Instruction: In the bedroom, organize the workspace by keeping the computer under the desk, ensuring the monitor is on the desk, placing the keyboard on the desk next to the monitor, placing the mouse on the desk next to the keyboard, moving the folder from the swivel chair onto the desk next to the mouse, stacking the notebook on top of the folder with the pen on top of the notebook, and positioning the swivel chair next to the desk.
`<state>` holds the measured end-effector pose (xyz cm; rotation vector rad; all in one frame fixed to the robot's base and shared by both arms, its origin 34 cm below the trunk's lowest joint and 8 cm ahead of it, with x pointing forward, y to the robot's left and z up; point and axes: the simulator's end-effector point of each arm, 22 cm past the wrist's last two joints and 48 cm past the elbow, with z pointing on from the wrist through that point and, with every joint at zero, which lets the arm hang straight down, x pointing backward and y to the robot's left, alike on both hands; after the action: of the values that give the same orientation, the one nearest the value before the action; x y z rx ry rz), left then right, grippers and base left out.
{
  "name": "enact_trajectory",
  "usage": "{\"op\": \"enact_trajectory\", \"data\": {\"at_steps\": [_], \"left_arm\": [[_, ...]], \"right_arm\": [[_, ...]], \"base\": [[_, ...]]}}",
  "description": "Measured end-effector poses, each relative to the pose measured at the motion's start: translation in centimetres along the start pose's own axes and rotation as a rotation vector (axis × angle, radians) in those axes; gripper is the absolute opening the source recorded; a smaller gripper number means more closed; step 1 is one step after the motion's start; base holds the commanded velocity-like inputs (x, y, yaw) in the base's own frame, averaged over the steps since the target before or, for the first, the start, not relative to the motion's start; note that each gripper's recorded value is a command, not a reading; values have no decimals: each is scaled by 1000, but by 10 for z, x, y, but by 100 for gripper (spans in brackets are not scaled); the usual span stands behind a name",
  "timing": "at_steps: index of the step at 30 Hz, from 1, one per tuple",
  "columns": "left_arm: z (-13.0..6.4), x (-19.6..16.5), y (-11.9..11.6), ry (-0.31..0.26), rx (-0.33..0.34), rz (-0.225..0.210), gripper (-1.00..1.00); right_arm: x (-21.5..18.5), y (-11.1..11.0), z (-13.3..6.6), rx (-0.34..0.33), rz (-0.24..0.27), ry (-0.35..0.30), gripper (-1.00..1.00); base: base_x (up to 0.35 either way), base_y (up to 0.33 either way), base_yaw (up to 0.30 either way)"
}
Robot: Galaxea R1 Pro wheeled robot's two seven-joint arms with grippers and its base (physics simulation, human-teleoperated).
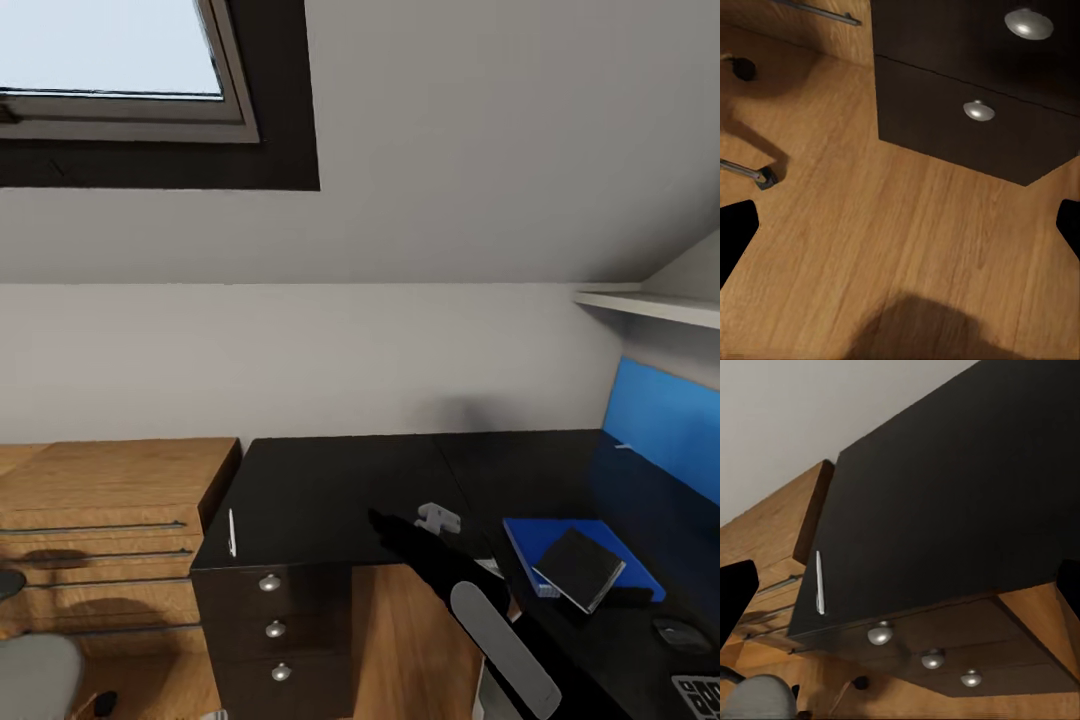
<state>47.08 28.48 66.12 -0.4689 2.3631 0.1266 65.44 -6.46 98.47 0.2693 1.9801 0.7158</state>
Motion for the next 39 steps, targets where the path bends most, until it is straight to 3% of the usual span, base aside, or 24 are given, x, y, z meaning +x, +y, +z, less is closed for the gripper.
{"op": "enact_trajectory", "data": {"at_steps": [10, 15, 19, 20, 21, 27, 33, 37, 39], "left_arm": [[1, -8, 7, -12, -14, -25, 100], [2, -7, 9, -8, -21, -29, 100], [2, -5, 10, -4, -23, -28, 100], [2, -4, 10, -2, -24, -28, 100], [2, -4, 10, 0, -24, -27, 100], [3, -1, 11, 7, -27, -25, 100], [3, 0, 11, 8, -27, -25, 100], [3, -5, 9, -4, -21, -30, 100], [1, -22, 4, -37, -9, -40, 100]], "right_arm": [[33, 15, 3, 65, -93, 27, 100], [44, 15, 18, 177, -241, -26, 100], [56, 13, 28, 228, -330, -35, 100], [68, 9, 34, 261, -399, -27, 100], [73, 7, 36, 276, -434, -21, 100], [80, 2, 40, 303, -508, -12, 100], [80, 2, 40, 304, -519, -13, 100], [87, 9, 40, 291, -584, -17, 100], [92, 5, 42, 297, -607, -5, 100]], "base": [[0, 0, 251], [0, 0, 217], [0, 0, 212], [0, 0, 209], [0, 0, 209], [0, 0, 197], [0, 0, 72], [0, 0, 8], [0, 0, 3]]}}
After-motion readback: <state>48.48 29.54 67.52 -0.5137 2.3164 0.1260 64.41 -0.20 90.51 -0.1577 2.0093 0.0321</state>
